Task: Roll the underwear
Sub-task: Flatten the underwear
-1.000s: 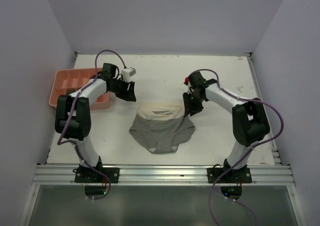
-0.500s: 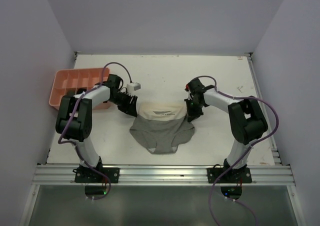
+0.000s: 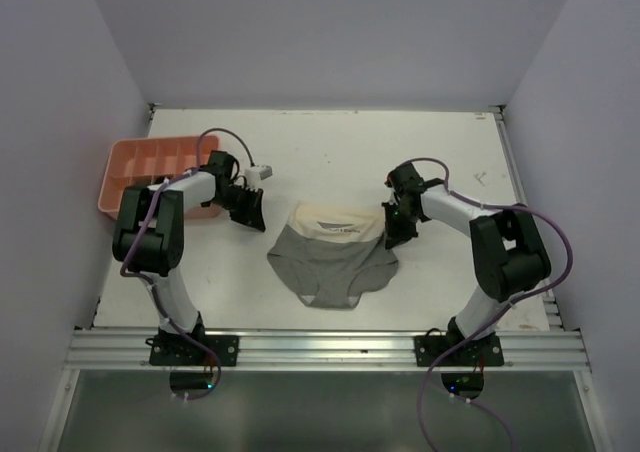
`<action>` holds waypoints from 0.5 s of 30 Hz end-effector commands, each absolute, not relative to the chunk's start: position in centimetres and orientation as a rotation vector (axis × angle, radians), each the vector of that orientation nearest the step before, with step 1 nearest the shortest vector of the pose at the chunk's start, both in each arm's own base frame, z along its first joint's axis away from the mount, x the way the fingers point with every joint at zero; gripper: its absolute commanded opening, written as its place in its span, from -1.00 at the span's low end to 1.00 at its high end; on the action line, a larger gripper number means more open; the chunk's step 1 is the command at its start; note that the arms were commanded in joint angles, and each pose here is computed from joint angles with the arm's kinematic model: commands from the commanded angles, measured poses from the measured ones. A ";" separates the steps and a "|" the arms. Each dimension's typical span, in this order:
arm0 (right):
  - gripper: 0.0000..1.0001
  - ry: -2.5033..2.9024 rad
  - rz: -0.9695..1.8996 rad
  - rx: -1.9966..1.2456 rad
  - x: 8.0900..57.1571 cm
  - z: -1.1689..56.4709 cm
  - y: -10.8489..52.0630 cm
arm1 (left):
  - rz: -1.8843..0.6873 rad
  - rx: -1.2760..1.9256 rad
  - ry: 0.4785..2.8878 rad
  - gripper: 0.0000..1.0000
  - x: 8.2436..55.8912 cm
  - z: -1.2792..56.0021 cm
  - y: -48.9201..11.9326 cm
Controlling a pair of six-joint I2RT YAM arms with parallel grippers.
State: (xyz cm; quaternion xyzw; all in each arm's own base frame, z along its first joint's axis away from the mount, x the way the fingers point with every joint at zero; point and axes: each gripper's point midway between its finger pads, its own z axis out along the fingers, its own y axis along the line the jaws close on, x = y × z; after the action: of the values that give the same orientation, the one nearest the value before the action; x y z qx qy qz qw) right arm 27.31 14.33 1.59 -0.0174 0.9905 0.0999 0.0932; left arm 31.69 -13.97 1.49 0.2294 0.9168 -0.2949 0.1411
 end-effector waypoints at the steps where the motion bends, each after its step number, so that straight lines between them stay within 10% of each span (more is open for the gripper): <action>1: -1.00 2.882 0.323 0.034 28.0 3.3 13.4 | -0.766 0.625 2.614 -1.00 33.7 1.6 -11.5; 3: -0.94 2.891 0.348 0.039 27.9 3.5 13.5 | -0.853 0.663 2.568 -1.00 33.3 2.6 -12.4; 7: -0.42 2.920 0.374 0.043 27.5 4.2 13.8 | -1.014 0.724 2.498 -0.01 32.2 4.9 -14.1; 15: -0.21 2.992 0.264 0.080 25.5 4.6 12.2 | -0.748 0.973 2.545 0.16 29.6 3.8 -16.1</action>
State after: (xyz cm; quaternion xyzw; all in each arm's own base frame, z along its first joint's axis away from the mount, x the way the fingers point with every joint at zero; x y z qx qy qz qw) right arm 25.99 12.75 3.23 0.0169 0.9922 0.1024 0.0691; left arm 30.36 -15.67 3.47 0.3022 0.8927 -0.2988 0.1502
